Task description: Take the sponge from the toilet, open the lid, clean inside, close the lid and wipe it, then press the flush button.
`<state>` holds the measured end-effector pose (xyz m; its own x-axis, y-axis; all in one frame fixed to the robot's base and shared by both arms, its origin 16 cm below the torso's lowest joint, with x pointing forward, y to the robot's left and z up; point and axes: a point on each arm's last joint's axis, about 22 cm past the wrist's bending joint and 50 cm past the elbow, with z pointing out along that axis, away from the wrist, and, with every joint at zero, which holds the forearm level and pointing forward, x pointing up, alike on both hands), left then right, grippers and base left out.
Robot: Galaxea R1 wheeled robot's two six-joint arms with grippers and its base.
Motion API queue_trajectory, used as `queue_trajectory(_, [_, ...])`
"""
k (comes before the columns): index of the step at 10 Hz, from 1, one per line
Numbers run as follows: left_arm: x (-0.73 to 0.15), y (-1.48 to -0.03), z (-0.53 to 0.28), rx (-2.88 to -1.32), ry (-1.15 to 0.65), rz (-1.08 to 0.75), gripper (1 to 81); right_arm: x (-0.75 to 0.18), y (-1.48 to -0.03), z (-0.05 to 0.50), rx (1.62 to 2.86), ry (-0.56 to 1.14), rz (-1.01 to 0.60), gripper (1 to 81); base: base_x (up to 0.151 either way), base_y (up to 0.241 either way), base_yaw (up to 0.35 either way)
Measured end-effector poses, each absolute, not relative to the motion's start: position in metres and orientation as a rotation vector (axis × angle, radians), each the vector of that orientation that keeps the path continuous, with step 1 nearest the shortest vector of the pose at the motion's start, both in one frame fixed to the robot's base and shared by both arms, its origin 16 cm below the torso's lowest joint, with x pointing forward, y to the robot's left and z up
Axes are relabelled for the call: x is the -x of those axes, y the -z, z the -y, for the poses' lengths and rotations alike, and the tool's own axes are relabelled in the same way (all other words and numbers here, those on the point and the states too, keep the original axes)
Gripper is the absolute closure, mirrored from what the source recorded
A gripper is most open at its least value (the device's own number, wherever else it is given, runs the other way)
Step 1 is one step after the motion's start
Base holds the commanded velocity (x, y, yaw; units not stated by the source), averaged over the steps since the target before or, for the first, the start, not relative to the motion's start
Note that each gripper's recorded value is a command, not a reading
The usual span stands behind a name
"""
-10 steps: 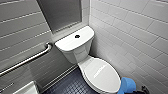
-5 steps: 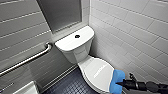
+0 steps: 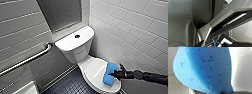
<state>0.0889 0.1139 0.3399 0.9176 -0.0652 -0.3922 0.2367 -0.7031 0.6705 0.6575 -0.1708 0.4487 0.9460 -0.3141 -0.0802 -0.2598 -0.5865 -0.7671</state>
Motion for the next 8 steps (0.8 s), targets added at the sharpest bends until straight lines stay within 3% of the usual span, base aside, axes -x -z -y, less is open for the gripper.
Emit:
queue_trajectory(5, [-0.081, -0.330, -0.110, -2.317, 0.514, -0.126, 1.0, -0.705, -0.411, 0.145, 2.244, 0.080, -0.547, 81.1, 0.000, 0.000, 0.000])
queue_trajectory(8, [-0.067, -0.331, -0.115, -2.322, 0.538, -0.136, 1.0, -0.737, -0.397, 0.141, 2.212, 0.179, -0.672, 81.1, 0.000, 0.000, 0.000])
